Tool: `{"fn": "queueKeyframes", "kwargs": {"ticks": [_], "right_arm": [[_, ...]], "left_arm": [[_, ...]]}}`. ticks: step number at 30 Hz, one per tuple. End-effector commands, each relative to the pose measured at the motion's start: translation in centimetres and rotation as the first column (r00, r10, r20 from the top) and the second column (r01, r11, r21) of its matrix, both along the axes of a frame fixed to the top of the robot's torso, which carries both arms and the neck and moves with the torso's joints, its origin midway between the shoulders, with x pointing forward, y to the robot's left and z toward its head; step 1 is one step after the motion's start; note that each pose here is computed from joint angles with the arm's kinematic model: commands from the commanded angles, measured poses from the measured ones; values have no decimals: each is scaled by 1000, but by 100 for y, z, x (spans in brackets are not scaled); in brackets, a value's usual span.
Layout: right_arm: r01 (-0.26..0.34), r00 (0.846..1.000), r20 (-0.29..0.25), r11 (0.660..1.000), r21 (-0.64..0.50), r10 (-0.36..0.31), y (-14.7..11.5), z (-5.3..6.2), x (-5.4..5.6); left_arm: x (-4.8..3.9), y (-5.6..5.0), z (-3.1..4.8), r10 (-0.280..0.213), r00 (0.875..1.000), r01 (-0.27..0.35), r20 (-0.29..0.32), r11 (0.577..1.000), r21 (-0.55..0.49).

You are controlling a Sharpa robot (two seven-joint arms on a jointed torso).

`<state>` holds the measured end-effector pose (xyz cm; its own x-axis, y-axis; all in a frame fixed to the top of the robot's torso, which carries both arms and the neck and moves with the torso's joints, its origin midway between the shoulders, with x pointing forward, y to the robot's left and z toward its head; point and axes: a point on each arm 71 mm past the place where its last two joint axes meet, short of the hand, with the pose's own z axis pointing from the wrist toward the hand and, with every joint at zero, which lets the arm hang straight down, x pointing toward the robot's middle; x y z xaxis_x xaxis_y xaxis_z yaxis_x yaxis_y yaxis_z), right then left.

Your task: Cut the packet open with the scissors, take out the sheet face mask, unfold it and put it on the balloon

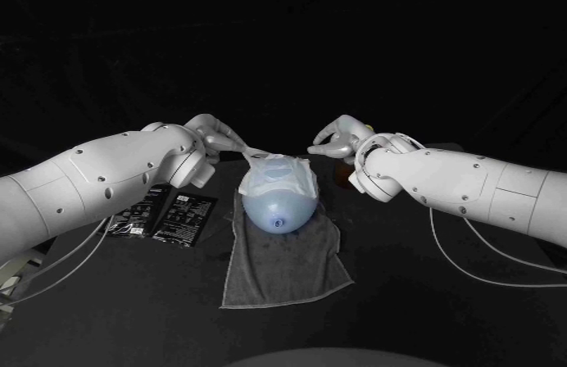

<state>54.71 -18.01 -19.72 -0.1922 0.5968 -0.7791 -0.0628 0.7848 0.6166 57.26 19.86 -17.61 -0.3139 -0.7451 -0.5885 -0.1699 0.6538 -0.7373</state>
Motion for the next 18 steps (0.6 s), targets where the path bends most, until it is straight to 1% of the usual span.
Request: {"fn": "queueKeyframes", "kwargs": {"ticks": [1,3,8,12,15,18], "right_arm": [[4,999,-34,1000,-15,-4,-19,-26,-8],[11,1000,-28,1000,-7,-11,-39,-21,-19],[34,999,3,999,39,-34,-108,13,-73],[46,998,33,996,80,-49,-173,48,-133],[54,997,52,991,121,-61,-242,80,-208],[56,996,58,988,146,-65,-287,99,-270]], "left_arm": [[-14,-30,-34,-43,998,44,-40,998,39],[-30,-26,-64,-42,996,45,-74,998,39],[-62,20,-107,-38,991,45,-126,998,48],[-83,82,-121,-33,989,41,-146,998,53],[-106,159,-129,-24,987,32,-158,998,49],[-124,217,-131,-15,987,23,-162,999,46]]}}
